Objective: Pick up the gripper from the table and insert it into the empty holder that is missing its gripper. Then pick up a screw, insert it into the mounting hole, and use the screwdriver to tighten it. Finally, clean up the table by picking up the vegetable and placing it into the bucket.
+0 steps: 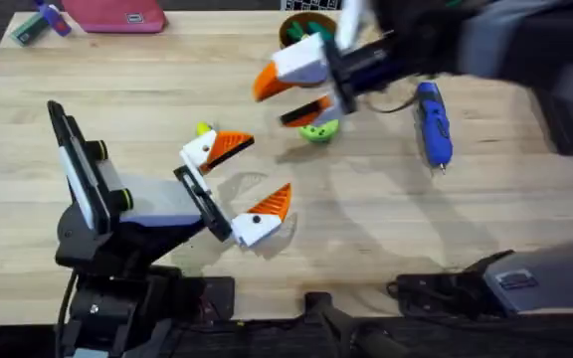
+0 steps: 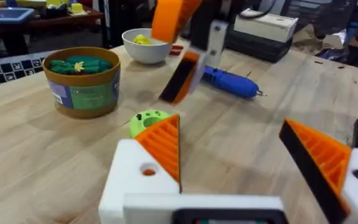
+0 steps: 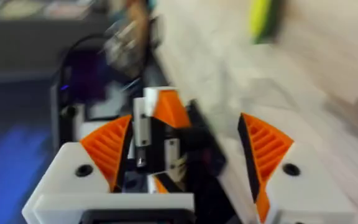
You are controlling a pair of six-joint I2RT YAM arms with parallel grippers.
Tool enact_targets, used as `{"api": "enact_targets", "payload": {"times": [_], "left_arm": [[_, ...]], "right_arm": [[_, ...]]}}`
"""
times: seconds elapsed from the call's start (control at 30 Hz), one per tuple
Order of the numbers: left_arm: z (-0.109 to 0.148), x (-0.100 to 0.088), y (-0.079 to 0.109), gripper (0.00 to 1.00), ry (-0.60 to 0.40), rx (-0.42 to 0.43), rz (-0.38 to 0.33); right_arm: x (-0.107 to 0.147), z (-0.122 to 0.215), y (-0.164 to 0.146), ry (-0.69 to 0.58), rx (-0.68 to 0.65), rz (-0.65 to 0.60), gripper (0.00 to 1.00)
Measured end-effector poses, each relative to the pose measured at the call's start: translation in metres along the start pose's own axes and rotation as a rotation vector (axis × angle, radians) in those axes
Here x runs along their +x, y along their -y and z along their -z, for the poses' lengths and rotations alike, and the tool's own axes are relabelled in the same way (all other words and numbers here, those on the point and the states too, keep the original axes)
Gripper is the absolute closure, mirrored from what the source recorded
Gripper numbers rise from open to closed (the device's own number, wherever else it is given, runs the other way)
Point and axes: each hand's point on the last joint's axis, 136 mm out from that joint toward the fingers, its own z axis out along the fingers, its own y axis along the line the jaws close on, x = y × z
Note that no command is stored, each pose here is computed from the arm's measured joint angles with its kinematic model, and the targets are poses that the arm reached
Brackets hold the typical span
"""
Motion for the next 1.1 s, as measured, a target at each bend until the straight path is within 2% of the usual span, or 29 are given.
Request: {"api": "enact_targets", "payload": {"times": [0.17,0.37,0.5,0.77,1.1], "left_arm": [[0.000,0.000,0.000,0.014,0.000,0.000,0.000],[0.000,0.000,0.000,0.015,0.000,0.000,0.000],[0.000,0.000,0.000,0.015,0.000,0.000,0.000],[0.000,0.000,0.000,0.015,0.000,0.002,0.000],[0.000,0.000,0.001,0.015,0.000,0.003,0.000]], "right_arm": [[0.008,0.048,0.016,0.101,0.298,-0.033,0.082],[0.006,0.090,0.031,0.111,0.659,-0.043,0.088],[-0.004,0.106,0.039,0.111,0.835,-0.019,0.093],[-0.024,0.096,0.069,0.088,1.019,0.009,0.103],[-0.035,0.082,0.098,0.079,1.077,-0.027,0.102]]}}
